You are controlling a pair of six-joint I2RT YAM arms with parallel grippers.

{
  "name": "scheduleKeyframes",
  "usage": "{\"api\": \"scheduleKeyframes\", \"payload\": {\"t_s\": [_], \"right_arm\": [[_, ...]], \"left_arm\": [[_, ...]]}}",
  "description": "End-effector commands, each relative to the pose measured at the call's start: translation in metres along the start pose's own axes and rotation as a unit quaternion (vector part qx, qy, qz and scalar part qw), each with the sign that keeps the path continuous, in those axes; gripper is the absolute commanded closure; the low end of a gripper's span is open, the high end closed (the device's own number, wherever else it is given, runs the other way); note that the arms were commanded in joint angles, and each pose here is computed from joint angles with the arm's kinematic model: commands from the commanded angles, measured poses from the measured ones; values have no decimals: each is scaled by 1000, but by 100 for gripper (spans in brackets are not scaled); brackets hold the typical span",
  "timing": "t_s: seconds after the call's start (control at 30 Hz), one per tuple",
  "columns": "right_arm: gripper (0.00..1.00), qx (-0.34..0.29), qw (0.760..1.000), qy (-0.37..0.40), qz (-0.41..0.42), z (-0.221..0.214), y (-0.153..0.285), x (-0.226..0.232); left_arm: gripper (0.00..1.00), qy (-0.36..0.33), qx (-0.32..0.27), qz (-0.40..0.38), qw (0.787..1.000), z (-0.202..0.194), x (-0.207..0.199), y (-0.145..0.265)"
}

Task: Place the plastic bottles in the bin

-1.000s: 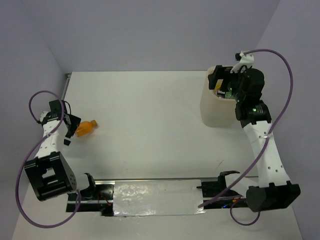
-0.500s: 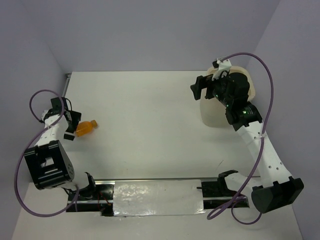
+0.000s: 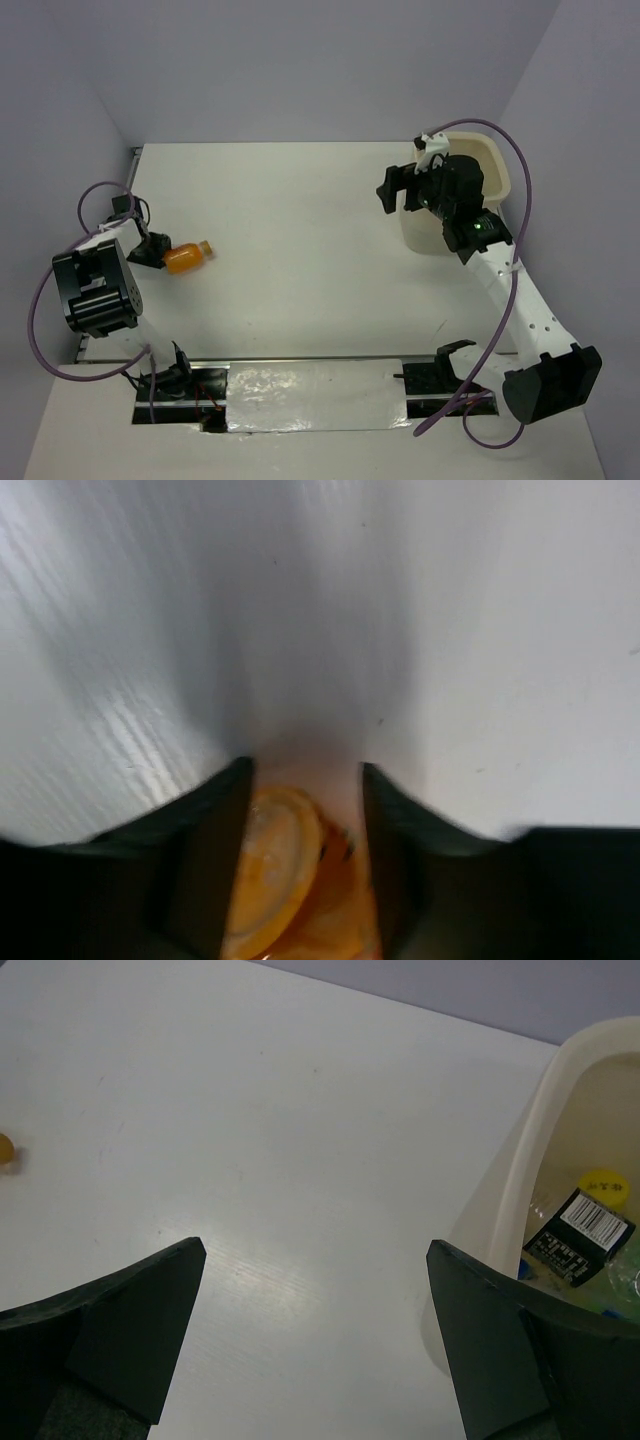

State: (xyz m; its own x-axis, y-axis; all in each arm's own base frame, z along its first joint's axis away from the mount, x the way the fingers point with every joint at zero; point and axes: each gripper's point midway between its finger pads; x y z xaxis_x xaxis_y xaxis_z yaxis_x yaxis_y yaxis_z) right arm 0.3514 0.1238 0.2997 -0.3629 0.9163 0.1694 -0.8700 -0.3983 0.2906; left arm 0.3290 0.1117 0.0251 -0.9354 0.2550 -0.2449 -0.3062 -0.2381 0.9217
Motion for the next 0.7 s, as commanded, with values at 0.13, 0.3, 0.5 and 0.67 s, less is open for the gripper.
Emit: {"api": "scheduleKeyframes", "payload": {"t_s": [0.13,0.3,0.5,0.67], "right_arm": [[0,-5,1000,17,18,-1,5,11],[0,-1,999,17,50,-8,4,23],[0,14,999,15,40,-16,3,21],[0,16,998,20,56,-19,2,26]], "left_arm": [[76,-45,-3,-54,998,7,-28,13],[98,-91,-13,-79,993,-2,-46,32],[80,-120,-7,-88,989,-15,-55,38],[1,-160,-11,-105,981,-11,-61,56]]}}
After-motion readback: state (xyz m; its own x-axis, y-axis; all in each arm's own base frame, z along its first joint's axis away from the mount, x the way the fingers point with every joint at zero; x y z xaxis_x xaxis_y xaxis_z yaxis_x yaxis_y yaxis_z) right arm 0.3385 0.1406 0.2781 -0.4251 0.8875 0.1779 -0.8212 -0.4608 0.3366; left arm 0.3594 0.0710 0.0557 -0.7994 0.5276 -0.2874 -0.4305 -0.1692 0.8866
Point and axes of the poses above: each gripper's point midway between its finger pads, its own y axis back along the fingers, its own x axis along the line the jaws close on, z = x × y, and after that the axes turned 6 degrees about -y, right-handed
